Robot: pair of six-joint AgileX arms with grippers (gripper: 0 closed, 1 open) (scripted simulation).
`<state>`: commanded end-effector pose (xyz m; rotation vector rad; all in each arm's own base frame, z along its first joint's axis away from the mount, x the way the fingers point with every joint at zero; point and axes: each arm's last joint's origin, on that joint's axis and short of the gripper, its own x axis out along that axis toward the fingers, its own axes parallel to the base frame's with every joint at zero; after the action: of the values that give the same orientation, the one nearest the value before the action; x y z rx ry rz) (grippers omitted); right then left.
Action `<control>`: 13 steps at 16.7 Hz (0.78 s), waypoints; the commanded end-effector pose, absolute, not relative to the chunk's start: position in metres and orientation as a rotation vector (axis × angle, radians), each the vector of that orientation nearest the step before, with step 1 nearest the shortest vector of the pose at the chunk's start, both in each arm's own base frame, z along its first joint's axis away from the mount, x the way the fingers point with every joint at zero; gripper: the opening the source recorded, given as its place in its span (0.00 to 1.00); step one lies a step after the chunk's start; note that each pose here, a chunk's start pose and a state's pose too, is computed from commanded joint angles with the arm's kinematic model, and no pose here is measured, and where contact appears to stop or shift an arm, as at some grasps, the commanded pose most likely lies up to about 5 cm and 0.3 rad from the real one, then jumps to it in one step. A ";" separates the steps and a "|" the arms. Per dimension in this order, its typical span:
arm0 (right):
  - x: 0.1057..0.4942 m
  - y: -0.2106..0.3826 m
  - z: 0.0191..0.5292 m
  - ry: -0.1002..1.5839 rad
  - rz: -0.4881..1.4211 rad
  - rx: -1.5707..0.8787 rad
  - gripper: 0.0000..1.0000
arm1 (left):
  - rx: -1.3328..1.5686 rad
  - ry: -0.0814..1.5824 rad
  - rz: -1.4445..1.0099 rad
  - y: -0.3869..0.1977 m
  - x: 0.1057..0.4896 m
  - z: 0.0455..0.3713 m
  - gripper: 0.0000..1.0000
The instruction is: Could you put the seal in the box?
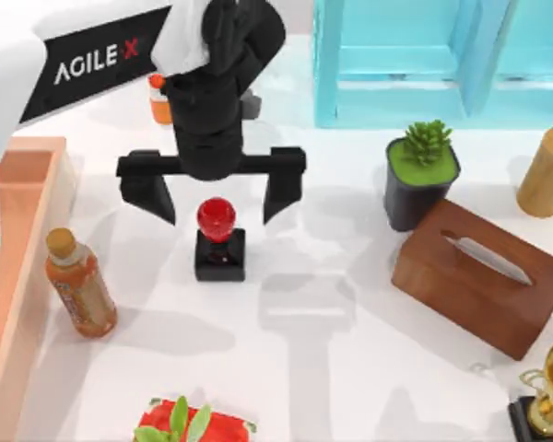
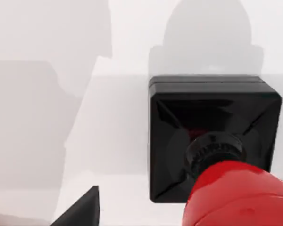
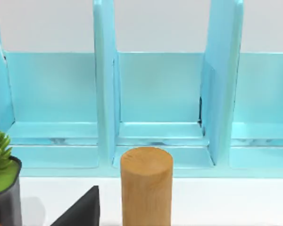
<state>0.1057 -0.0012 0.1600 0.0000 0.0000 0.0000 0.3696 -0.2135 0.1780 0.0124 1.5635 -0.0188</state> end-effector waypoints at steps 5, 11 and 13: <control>0.106 -0.001 0.160 0.000 0.000 0.000 1.00 | 0.016 1.571 -0.016 -0.212 0.366 0.149 1.00; 0.106 -0.001 0.160 0.000 0.000 0.000 1.00 | 0.016 1.571 -0.016 -0.212 0.366 0.149 0.70; 0.106 -0.001 0.160 0.000 0.000 0.000 1.00 | 0.016 1.571 -0.016 -0.212 0.366 0.149 0.55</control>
<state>0.1057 -0.0012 0.1600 0.0000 0.0000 0.0000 0.3660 -0.2122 0.1491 0.0158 1.5708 -0.0156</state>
